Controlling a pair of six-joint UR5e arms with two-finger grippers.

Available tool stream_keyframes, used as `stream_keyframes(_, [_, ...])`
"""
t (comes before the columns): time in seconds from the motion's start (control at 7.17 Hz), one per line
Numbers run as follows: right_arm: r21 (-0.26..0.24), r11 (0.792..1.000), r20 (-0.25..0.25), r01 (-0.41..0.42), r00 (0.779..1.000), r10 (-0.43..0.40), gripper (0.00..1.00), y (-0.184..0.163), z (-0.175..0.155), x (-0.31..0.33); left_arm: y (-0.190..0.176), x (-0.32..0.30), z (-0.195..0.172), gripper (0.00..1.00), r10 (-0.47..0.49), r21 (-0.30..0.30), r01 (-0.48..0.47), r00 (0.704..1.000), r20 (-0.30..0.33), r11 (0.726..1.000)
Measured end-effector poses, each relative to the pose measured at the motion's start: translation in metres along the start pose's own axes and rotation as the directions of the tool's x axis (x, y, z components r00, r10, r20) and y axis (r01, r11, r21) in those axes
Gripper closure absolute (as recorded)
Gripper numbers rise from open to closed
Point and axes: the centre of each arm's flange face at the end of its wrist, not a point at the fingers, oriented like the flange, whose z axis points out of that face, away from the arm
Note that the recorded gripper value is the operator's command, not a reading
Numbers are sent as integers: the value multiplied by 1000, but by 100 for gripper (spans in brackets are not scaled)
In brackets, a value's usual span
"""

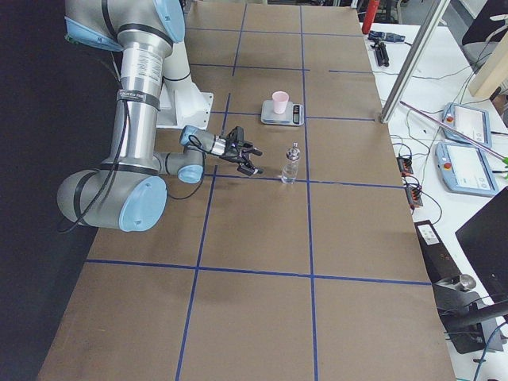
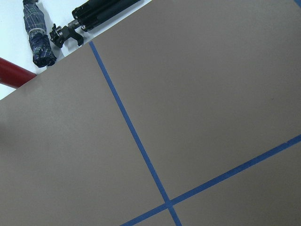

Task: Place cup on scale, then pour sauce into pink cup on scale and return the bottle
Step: 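Move the right gripper up to the glass bottle's base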

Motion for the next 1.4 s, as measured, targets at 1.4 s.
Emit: stream_keyframes(1.4, [93,994,-89,58,995,-50,0,-5,91,-5,13,-22,34,0,-20,-43,20,1000,-8,999])
